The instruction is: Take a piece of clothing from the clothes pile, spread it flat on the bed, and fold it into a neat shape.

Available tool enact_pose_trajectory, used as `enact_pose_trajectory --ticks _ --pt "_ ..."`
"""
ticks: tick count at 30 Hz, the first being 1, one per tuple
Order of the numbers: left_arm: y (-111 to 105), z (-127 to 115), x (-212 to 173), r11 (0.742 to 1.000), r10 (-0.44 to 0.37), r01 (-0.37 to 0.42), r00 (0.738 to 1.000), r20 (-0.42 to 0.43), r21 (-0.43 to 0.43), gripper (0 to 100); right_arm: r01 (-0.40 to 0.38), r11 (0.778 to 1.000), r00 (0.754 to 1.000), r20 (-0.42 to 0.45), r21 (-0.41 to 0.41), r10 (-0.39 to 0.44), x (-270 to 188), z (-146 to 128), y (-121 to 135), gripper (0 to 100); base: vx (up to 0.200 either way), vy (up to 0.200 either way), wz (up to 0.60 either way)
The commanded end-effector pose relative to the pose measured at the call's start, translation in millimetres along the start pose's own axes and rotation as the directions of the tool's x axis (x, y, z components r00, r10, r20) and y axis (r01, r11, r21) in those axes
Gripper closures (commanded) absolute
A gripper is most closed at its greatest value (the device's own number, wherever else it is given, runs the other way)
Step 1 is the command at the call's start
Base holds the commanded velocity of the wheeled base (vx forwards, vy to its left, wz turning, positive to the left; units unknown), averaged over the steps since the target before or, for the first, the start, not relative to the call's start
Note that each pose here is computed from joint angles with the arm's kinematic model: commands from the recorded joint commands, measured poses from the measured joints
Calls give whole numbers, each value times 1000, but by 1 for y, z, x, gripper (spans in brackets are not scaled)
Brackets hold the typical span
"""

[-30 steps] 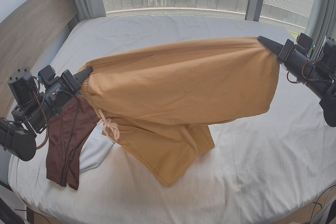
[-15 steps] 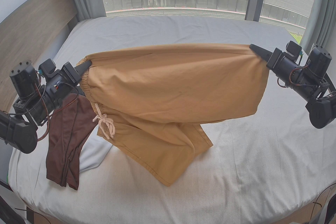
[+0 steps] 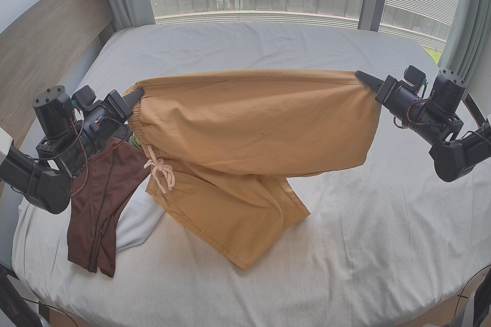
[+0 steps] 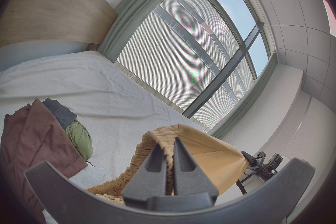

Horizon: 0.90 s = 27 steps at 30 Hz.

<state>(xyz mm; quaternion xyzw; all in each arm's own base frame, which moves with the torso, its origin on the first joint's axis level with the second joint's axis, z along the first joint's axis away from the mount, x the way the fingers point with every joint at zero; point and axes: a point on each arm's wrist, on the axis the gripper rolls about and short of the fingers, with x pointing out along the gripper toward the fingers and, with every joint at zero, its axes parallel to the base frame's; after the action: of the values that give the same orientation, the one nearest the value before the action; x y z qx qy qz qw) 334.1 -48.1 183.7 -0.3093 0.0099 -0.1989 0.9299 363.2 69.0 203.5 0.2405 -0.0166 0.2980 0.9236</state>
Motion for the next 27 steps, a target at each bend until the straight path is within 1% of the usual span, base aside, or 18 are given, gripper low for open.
enact_pose_trajectory --ticks 1,6,7,15,21,27 --pt "9 -8 11 1000 11 -11 1000 -17 -3 100 10 1000 1000 -20 11 -10 12 -12 -13 100 0 0 0" --pt "14 -11 19 1000 12 -13 1000 -20 -2 100 11 1000 1000 -18 18 -10 20 -15 -19 100 0 0 0" --pt "20 -14 25 1000 20 -20 999 -25 -4 100 13 1000 1000 -10 22 -13 26 -16 -24 100 0 0 0" --pt "37 -24 48 999 38 -38 999 -13 -4 100 40 999 999 -6 25 -40 36 -22 -48 100 0 0 0" --pt "49 -37 63 999 41 -41 999 -22 -7 100 60 996 998 -12 62 -59 42 -31 -65 100 0 0 0" --pt "59 -44 81 999 32 -32 999 -15 -6 100 47 997 999 11 64 -47 54 -37 -77 100 0 0 0"
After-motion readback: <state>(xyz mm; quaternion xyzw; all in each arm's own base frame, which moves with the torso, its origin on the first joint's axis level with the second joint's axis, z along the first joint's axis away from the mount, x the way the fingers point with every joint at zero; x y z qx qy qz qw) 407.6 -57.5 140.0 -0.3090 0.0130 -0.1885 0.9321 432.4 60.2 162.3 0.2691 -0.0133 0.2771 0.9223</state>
